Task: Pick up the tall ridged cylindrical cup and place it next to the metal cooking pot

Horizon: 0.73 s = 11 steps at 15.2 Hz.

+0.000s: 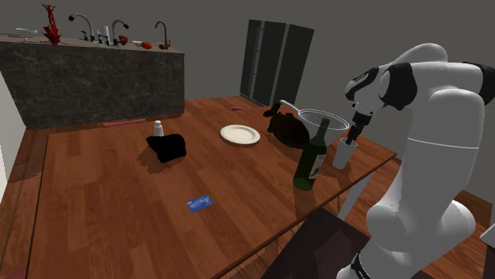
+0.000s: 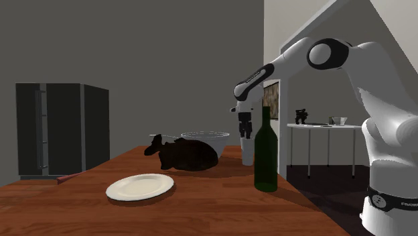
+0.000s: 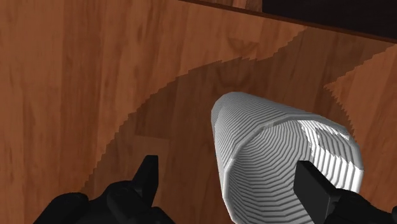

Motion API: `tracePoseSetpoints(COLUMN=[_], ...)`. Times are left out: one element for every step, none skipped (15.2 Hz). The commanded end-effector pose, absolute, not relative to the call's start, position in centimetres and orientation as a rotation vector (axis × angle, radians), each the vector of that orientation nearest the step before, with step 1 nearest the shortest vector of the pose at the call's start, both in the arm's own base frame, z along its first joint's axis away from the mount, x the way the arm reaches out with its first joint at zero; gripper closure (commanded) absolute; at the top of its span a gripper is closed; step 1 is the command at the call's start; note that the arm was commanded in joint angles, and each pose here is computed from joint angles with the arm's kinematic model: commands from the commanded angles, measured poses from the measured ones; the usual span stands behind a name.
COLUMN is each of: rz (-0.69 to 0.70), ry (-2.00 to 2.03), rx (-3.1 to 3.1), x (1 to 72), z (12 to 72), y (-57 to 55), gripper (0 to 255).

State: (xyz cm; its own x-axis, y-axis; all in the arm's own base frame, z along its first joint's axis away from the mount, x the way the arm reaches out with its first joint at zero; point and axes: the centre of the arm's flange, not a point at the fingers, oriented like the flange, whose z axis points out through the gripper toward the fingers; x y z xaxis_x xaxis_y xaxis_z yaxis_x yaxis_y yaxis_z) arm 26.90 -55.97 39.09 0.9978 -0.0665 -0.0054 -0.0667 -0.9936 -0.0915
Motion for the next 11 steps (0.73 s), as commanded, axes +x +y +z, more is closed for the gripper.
tracePoseSetpoints(rz=[0.003, 0.003, 0.003, 0.003, 0.004, 0.004, 0.003, 0.003, 0.003, 0.003, 0.003], ry=[0.102, 0.102, 0.102, 0.102, 0.102, 0.102, 0.102, 0.102, 0.102, 0.102, 0.102], rx=[-3.048, -3.048, -3.048, -3.048, -3.048, -3.048, -3.048, -3.048, -3.048, -3.048, -3.048], x=[27.0, 27.0, 27.0, 27.0, 27.0, 27.0, 27.0, 27.0, 27.0, 27.0, 27.0], z=[41.2, 42.5, 43.5, 43.5, 43.5, 43.5, 43.5, 43.5, 43.5, 43.5, 43.5], y=[-56.2, -56.3, -56.4, -56.4, -56.4, -56.4, -56.4, -56.4, -56.4, -56.4, -56.4], gripper=[0, 0, 0, 0, 0, 0, 0, 0, 0, 0, 0])
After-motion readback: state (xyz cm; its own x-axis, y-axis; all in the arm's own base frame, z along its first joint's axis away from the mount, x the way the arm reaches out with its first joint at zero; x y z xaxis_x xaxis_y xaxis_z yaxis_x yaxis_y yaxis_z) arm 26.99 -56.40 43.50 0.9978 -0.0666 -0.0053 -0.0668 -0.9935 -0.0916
